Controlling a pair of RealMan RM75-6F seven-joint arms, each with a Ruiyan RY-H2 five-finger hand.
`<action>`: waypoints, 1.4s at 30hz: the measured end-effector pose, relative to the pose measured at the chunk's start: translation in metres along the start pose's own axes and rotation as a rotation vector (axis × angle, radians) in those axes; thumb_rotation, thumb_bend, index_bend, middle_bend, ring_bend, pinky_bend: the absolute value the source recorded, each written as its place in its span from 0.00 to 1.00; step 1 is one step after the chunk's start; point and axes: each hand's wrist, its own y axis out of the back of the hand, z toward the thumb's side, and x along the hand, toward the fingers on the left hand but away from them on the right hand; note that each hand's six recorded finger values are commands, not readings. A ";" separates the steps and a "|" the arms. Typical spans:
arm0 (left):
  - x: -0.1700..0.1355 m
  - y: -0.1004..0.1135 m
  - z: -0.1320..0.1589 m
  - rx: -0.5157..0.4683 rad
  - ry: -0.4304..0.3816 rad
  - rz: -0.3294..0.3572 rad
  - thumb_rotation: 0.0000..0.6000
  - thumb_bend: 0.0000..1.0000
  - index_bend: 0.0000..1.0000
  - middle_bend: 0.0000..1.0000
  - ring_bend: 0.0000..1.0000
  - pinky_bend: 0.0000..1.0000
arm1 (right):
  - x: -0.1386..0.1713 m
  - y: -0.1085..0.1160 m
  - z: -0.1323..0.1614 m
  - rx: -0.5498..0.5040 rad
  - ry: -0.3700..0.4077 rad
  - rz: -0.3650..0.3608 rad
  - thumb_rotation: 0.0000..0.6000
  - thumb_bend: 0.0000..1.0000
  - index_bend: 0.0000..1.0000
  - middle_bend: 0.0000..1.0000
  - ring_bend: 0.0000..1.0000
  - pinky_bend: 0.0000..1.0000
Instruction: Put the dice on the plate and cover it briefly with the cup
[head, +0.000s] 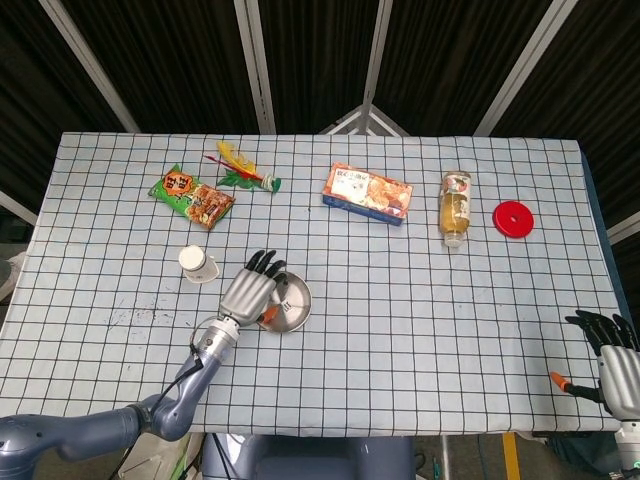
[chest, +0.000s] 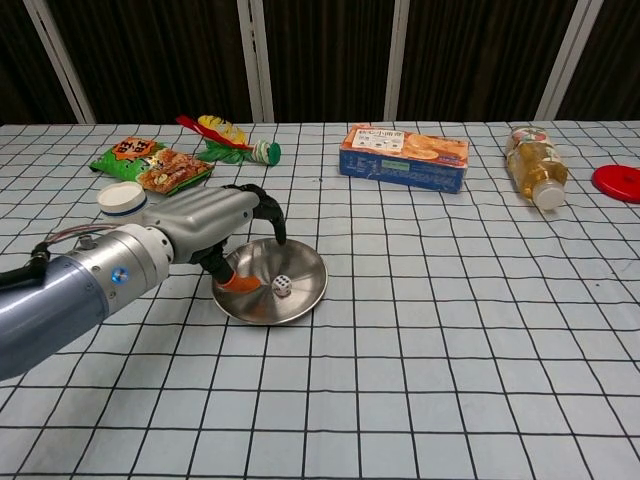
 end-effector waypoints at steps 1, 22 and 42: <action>-0.001 0.000 -0.001 0.003 0.002 -0.004 1.00 0.20 0.04 0.00 0.00 0.00 | 0.000 0.000 0.000 0.000 0.000 0.000 1.00 0.10 0.25 0.19 0.13 0.00; -0.058 0.083 -0.073 0.158 0.133 0.209 1.00 0.18 0.16 0.05 0.00 0.00 | 0.003 0.004 0.007 0.000 0.020 -0.014 1.00 0.10 0.25 0.19 0.13 0.00; -0.037 0.068 -0.128 0.195 0.323 0.025 1.00 0.19 0.17 0.09 0.00 0.00 | -0.001 -0.001 0.002 0.015 -0.005 0.008 1.00 0.10 0.25 0.19 0.13 0.00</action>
